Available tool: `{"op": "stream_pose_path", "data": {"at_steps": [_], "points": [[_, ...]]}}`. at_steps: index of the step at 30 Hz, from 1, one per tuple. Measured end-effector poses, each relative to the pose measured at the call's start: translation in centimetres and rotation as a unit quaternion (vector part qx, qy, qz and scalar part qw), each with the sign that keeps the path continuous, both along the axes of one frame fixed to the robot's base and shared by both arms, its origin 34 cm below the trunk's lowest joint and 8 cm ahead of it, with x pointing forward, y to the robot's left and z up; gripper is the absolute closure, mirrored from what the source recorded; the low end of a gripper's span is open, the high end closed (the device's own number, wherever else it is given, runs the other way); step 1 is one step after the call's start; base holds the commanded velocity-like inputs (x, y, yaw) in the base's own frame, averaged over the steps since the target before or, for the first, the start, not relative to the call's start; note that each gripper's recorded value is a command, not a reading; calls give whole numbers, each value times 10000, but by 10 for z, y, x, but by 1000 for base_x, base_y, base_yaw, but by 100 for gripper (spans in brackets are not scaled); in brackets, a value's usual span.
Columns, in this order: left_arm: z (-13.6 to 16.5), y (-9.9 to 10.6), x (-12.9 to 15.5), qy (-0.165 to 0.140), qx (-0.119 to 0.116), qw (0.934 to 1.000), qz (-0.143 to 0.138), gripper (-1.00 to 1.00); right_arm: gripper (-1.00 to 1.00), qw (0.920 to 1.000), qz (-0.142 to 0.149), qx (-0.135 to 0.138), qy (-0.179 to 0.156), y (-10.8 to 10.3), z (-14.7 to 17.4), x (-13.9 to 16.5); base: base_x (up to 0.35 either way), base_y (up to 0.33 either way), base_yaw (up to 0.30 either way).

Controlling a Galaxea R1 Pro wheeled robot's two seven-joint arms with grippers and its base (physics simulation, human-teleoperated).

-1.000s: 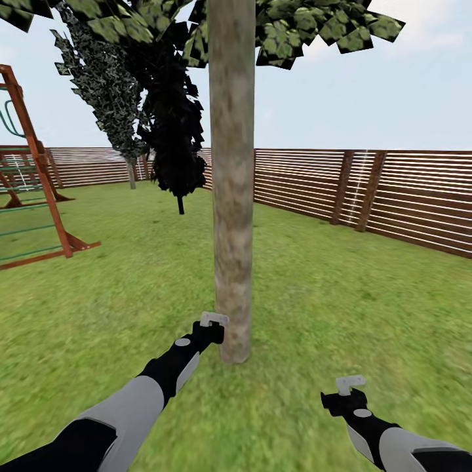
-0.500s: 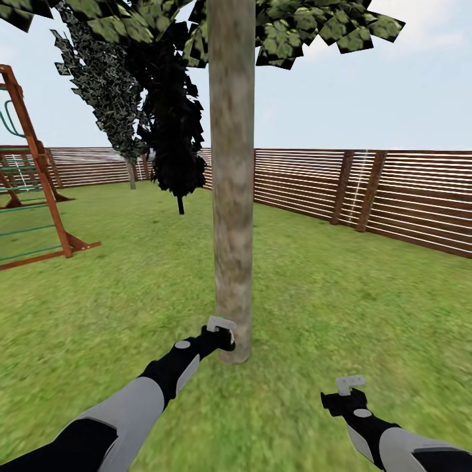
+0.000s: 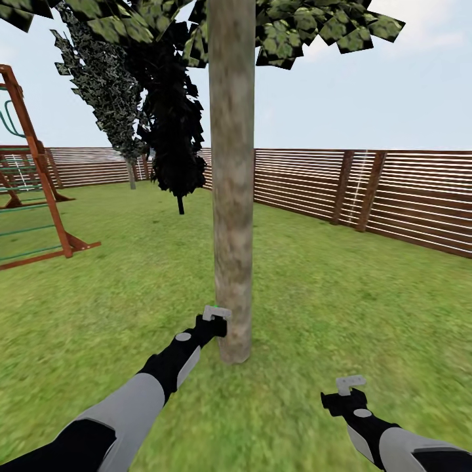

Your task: In the garden, pick up the pesticide atomizer on the floor and spray pesticide onto both trees until each tree trunk is fully covered.

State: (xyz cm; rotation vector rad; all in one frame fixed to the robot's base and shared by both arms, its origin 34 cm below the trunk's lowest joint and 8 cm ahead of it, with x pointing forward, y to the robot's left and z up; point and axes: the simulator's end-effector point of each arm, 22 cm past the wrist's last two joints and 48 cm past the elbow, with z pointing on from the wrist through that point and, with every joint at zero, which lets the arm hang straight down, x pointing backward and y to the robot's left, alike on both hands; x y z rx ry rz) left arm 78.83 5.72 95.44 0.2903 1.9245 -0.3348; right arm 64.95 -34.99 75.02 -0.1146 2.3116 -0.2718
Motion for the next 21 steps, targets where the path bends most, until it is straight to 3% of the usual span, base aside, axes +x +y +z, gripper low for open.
{"op": "stream_pose_path", "data": {"at_steps": [14,21], "points": [[2,1,1,-38,-34,10000,24,100,-100,10000,-7,-11,7,-2,-1,-1,97,0,0],[-3,1,-1,10,-15,10000,15,100,-100,9984,-97,-161,532,-27,-47,-71,32,0,0]]}}
